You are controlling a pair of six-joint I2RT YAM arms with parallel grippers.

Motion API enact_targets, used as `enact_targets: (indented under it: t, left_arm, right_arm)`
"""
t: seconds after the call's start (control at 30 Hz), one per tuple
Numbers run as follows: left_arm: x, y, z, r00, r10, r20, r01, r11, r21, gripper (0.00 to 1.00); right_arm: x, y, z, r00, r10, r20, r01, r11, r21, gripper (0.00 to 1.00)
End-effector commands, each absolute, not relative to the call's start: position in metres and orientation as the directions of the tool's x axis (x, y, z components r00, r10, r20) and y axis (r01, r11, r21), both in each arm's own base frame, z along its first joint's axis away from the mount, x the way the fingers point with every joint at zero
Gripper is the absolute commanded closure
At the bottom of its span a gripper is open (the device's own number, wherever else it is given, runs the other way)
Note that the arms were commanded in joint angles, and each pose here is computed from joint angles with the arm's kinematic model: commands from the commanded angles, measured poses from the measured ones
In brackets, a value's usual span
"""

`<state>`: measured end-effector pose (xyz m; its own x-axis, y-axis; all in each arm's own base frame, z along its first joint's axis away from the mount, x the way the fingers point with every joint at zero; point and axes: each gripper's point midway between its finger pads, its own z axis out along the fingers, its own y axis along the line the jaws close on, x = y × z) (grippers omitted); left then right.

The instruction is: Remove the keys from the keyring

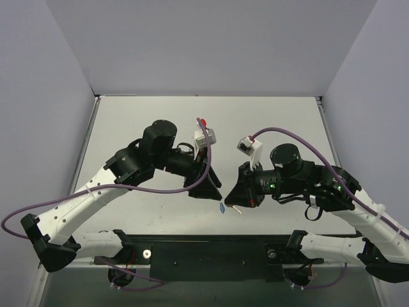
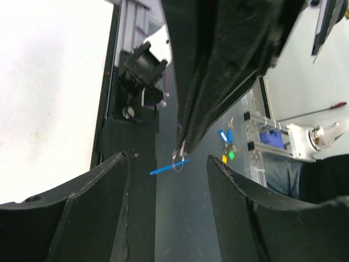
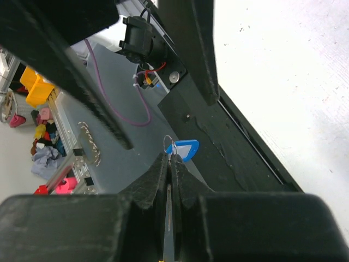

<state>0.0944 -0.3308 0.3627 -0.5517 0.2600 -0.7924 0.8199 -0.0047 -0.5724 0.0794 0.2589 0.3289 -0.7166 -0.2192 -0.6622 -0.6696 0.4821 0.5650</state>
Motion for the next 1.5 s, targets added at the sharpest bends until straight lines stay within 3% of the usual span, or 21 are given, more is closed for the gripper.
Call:
enact_targets:
  t: [0.0,0.17,0.37,1.07,1.3,1.47]
  left_arm:
    - [0.082,-0.319,0.344,-0.497,0.389,-0.776,0.831,-0.044,-0.555,0.32]
    - [0.083,-0.322,0.341,-0.495,0.400,-0.771,0.826,-0.059,-0.561,0.40]
    - [0.084,-0.326,0.347,-0.497,0.369,-0.785,0.826,-0.076,-0.559,0.43]
    - [0.080,-0.328,0.366,-0.471,0.359,-0.806,0.829,-0.131,-0.543,0.43]
    - [0.078,-0.324,0.371,-0.464,0.354,-0.812,0.832,-0.141,-0.537,0.35]
    - [0.079,-0.326,0.371,-0.471,0.352,-0.808,0.825,-0.147,-0.545,0.41]
  right_arm:
    - [0.072,0.259,0.348,-0.692,-0.224,-0.686,-0.703,0.426,0.570,1.00]
    - [0.070,0.260,0.352,-0.688,-0.225,-0.690,-0.709,0.414,0.571,1.00]
    - [0.071,0.262,0.351,-0.691,-0.230,-0.685,-0.706,0.414,0.574,1.00]
    - [0.068,0.263,0.349,-0.699,-0.241,-0.673,-0.702,0.410,0.583,1.00]
    - [0.068,0.261,0.347,-0.700,-0.242,-0.672,-0.700,0.417,0.580,1.00]
    - [0.068,0.261,0.349,-0.697,-0.240,-0.676,-0.704,0.413,0.578,1.00]
